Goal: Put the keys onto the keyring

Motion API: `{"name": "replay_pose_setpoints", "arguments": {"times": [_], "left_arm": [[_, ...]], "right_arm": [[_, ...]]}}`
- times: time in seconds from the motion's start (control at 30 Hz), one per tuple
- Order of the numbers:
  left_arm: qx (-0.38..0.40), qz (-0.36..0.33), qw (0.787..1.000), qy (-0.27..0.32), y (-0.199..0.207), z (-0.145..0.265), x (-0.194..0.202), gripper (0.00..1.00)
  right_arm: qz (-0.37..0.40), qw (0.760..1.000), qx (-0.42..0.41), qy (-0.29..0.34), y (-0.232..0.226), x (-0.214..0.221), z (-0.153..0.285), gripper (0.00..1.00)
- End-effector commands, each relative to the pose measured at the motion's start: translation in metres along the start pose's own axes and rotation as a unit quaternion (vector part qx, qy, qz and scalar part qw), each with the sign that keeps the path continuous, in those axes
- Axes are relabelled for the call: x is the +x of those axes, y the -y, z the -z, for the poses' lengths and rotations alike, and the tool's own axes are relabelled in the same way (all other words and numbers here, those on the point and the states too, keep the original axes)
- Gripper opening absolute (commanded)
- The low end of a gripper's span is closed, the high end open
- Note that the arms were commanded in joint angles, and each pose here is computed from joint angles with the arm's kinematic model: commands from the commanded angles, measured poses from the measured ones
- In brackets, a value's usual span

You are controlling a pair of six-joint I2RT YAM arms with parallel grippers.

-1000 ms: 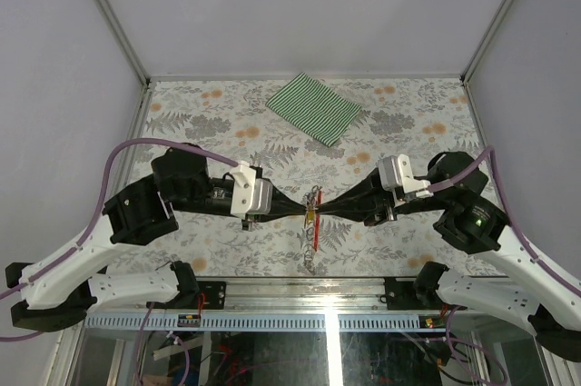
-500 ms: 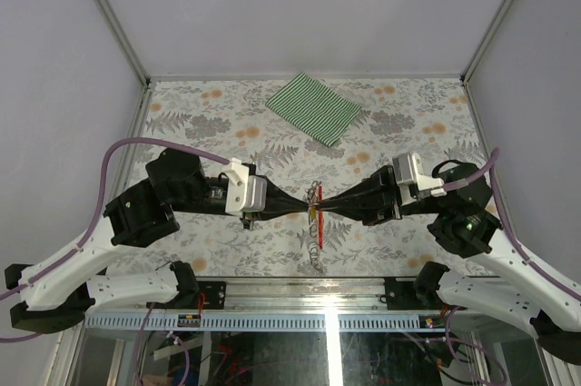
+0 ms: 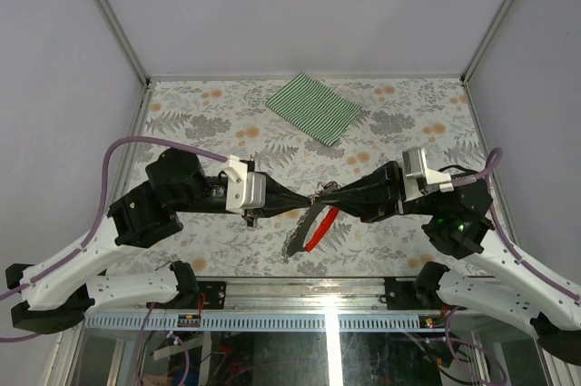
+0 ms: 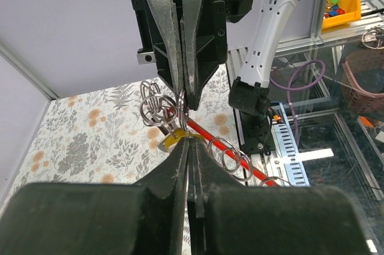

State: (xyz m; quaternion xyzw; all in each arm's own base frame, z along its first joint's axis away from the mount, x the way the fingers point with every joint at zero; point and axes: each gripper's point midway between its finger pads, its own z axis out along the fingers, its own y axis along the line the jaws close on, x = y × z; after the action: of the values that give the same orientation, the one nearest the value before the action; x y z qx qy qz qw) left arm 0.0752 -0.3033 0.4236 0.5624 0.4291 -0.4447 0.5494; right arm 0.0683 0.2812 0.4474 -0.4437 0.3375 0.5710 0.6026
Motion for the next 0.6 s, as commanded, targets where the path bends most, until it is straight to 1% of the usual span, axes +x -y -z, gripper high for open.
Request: {"name": "replay_pose_setpoints", "arguments": {"times": [0.0, 0.27, 0.57], "left_arm": [[-0.022, -0.002, 1.000, 0.015, -0.007, 0.000, -0.006, 0.00], [-0.053, -0.006, 0.999, 0.006, -0.016, 0.005, -0.004, 0.00], [-0.070, -0.010, 0.997, -0.013, -0.024, 0.004, 0.002, 0.02]], "right_arm": [[0.050, 0.995, 0.027, 0.080, 0.002, -0.050, 0.003, 0.00], [0.037, 0.993, 0.098, 0.053, 0.025, -0.039, 0.010, 0.00], [0.004, 0.990, 0.141, -0.014, 0.039, -0.018, 0.014, 0.00]]}}
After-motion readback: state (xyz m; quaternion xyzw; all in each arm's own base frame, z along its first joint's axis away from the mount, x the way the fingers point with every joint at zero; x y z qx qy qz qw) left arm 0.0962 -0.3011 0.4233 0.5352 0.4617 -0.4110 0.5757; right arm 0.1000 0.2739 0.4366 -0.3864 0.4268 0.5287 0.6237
